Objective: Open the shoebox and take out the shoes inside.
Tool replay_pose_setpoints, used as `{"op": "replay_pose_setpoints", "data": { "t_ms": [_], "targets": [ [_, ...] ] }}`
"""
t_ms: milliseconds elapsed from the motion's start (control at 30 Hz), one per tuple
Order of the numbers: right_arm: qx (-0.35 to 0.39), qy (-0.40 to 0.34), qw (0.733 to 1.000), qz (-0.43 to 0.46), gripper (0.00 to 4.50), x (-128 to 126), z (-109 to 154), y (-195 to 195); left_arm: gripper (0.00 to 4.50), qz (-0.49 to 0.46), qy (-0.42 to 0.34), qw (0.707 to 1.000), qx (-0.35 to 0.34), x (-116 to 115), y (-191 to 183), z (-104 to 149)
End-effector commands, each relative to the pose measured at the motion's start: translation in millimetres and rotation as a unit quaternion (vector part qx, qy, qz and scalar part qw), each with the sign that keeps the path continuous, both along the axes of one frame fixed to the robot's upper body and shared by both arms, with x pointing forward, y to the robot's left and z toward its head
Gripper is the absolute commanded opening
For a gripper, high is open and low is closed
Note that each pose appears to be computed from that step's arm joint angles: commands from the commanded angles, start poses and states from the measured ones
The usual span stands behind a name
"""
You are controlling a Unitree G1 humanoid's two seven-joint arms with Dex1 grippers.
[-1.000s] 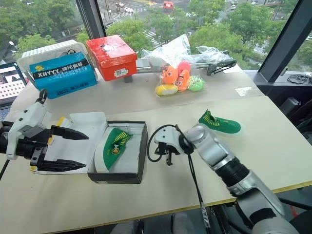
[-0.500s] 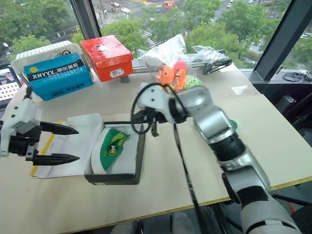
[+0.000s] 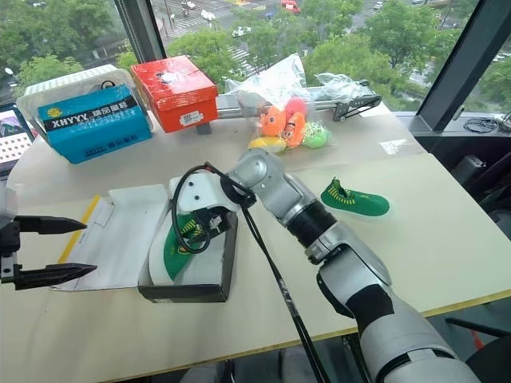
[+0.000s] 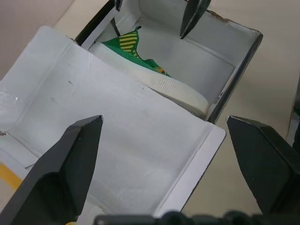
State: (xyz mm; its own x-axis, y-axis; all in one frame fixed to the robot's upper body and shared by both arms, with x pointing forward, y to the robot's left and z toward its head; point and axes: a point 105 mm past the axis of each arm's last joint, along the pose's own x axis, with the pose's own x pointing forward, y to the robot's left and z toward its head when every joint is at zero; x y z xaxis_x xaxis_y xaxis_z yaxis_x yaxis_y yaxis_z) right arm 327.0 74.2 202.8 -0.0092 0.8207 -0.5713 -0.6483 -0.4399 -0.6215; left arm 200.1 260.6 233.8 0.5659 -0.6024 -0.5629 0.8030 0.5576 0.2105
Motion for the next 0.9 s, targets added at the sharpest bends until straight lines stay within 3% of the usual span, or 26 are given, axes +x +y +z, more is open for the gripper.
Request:
{"op": "replay_pose_setpoints", "data": {
  "t_ms": [33,200,333,900],
  "targets": [
    [-0.007,-0.02,1.0,0.0,4.45,10.4,4.3,1.6,4.5,0.008,-0.021,1.0,0.006,-7.9,-2.3,6.6],
    [0.013,0.048,0.996,-0.07,4.45,36.1,-3.7,-8.1,4.5,0.013,-0.02,1.0,0.001,-11.7,-4.1,5.8],
    [-0.001,0.027,0.992,-0.121,4.45,53.3,-19.3,-16.5,4.5,0.015,-0.019,1.0,0.003,-12.2,-4.3,4.9],
    [-0.014,0.032,0.993,-0.115,4.45,44.7,-44.4,1.3,4.5,0.002,-0.021,1.0,0.002,-5.5,-8.4,5.6]
  ]
}}
